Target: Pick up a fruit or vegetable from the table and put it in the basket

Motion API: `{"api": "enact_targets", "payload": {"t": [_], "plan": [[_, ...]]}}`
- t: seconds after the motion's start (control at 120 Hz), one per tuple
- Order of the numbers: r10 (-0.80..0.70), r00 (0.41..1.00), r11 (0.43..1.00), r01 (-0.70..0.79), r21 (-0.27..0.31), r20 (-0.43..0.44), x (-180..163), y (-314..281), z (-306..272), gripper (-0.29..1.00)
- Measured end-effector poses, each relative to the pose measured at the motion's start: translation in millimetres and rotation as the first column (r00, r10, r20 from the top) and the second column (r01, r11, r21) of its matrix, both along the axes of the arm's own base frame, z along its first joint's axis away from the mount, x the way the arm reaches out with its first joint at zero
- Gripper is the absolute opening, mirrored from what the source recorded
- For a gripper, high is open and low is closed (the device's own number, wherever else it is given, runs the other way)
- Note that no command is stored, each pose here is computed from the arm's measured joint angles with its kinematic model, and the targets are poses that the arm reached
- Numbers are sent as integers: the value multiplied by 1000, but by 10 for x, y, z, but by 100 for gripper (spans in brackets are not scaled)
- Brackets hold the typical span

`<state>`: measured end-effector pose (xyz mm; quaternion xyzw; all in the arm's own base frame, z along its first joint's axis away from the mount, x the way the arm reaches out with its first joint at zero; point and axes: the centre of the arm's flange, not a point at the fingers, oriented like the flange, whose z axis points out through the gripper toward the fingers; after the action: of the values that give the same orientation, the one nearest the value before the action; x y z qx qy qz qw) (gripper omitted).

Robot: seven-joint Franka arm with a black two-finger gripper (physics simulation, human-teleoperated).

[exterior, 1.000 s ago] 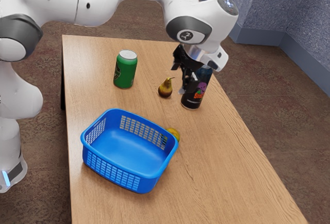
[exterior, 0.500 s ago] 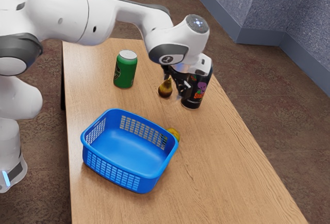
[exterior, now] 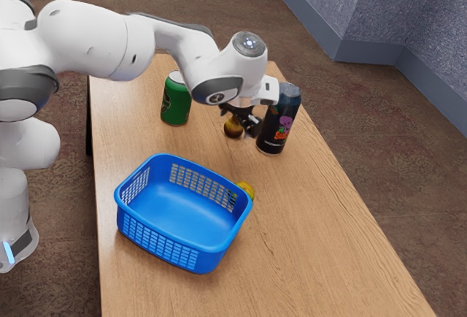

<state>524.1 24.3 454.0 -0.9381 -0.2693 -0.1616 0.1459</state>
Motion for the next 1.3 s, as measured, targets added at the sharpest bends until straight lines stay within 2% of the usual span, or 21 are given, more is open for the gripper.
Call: {"api": "enact_targets", "payload": {"t": [0.283,0.525,0.717,0.9,1.3], "plan": [[91,993,995,-88,-50,75,-75,224,-56,70],[90,990,995,-85,-54,111,-62,230,-42,70],[91,989,995,-85,-57,118,-69,236,-58,70],[129,987,989,-121,-81,92,-210,349,-299,70],[140,983,988,-130,-85,122,-236,458,-320,70]]}}
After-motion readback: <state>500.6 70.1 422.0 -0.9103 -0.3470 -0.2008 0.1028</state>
